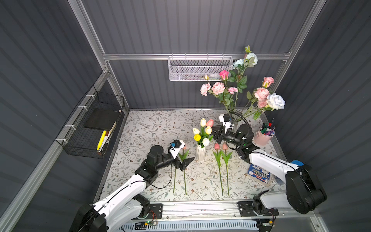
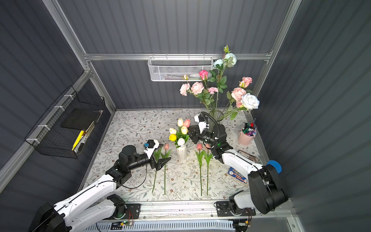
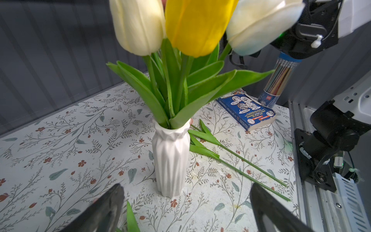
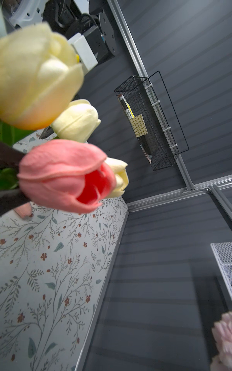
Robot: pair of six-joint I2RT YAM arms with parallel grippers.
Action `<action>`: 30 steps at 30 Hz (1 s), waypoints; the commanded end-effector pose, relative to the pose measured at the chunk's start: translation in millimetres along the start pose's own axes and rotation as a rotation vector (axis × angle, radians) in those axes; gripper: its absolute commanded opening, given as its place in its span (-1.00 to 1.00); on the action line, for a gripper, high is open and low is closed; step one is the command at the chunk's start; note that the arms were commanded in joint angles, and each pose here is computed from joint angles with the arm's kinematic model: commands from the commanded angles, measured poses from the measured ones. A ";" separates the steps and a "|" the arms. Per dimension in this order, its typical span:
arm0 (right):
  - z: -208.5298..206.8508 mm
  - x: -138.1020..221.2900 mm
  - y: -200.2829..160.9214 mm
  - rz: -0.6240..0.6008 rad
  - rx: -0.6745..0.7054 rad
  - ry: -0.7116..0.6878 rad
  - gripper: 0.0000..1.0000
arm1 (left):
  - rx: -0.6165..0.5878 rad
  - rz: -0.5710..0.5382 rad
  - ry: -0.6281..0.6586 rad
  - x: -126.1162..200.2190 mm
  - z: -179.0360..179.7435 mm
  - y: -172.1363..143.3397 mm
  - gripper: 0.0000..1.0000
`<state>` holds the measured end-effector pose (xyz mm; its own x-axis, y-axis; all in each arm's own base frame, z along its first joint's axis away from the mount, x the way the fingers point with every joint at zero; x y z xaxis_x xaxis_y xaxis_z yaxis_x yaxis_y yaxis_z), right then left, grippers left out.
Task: Pick out pink flowers from the vase
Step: Pick up the flower from the vase.
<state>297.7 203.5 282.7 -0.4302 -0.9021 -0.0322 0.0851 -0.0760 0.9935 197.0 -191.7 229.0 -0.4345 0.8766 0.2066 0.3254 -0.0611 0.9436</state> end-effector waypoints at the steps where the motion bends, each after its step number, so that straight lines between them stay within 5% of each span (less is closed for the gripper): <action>1: 5.8 1.7 25.9 -0.066 0.064 0.006 -0.71 | -0.005 0.005 -0.024 -0.7 -3.6 2.9 0.98; 19: 10.8 8.7 52.2 -0.100 0.099 -0.036 -0.71 | -0.007 -0.002 -0.024 -0.2 -4.1 4.9 0.99; 30: 9.3 9.0 46.5 -0.089 0.082 -0.046 -0.51 | -0.009 -0.001 -0.031 -0.4 -4.6 4.7 0.98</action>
<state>291.7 196.0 318.1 -0.4765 -0.8746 -0.0892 0.0053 -0.1043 0.9945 197.0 -191.7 229.1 -0.4343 0.8769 0.2063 0.3251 -0.0610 0.9437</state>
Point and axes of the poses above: each gripper's point midway between its finger pads, its own x axis back along the fingers, its own z axis along the line the jaws close on, y = z × x, the point moved 7 cm from there along x, back along the fingers, and after that the axes turned 12 degrees about x, right-handed, at the moved point
